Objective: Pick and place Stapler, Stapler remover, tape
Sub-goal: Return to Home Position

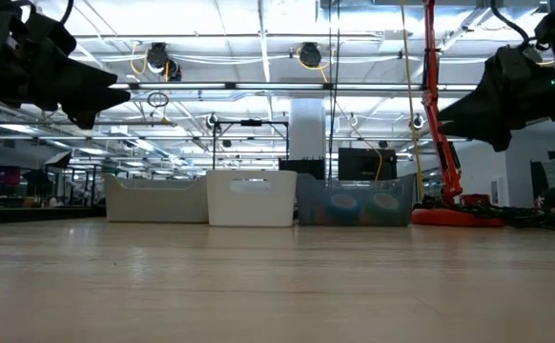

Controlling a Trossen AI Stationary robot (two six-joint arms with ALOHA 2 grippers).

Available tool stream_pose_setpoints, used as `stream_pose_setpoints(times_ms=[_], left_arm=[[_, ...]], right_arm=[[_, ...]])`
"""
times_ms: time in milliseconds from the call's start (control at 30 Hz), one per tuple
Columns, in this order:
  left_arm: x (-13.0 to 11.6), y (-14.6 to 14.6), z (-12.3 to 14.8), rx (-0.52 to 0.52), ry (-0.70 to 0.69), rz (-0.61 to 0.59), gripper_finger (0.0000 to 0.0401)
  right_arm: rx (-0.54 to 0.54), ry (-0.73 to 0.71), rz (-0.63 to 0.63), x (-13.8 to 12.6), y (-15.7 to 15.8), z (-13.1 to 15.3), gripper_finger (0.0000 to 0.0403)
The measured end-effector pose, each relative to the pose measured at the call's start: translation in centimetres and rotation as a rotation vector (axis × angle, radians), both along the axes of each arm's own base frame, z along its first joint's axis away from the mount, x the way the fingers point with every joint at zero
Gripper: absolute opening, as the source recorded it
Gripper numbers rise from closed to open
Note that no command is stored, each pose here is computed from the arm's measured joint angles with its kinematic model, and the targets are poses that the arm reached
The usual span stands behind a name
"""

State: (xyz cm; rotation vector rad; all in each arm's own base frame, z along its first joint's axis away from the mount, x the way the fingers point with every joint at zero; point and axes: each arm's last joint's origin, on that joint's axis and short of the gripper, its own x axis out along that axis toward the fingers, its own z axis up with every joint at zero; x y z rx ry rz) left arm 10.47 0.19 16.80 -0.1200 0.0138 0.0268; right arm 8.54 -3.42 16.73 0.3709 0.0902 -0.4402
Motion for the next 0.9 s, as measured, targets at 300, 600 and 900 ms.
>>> stream_pose_setpoints(times_ms=[300,600,900], left_arm=[[0.00,0.00,-0.06,0.007,0.006,-0.001,0.0189],[0.00,0.00,-0.05,0.005,0.006,-0.001,0.0189],[0.00,0.00,-0.05,0.004,0.006,-0.001,0.0189]], right_arm=[[-0.132,0.013,0.020,0.03,-0.01,0.31,0.0170],[-0.137,-0.005,0.017,0.07,-0.02,0.44,0.0169],[-0.157,-0.056,0.014,0.14,-0.05,0.84,0.0169]])
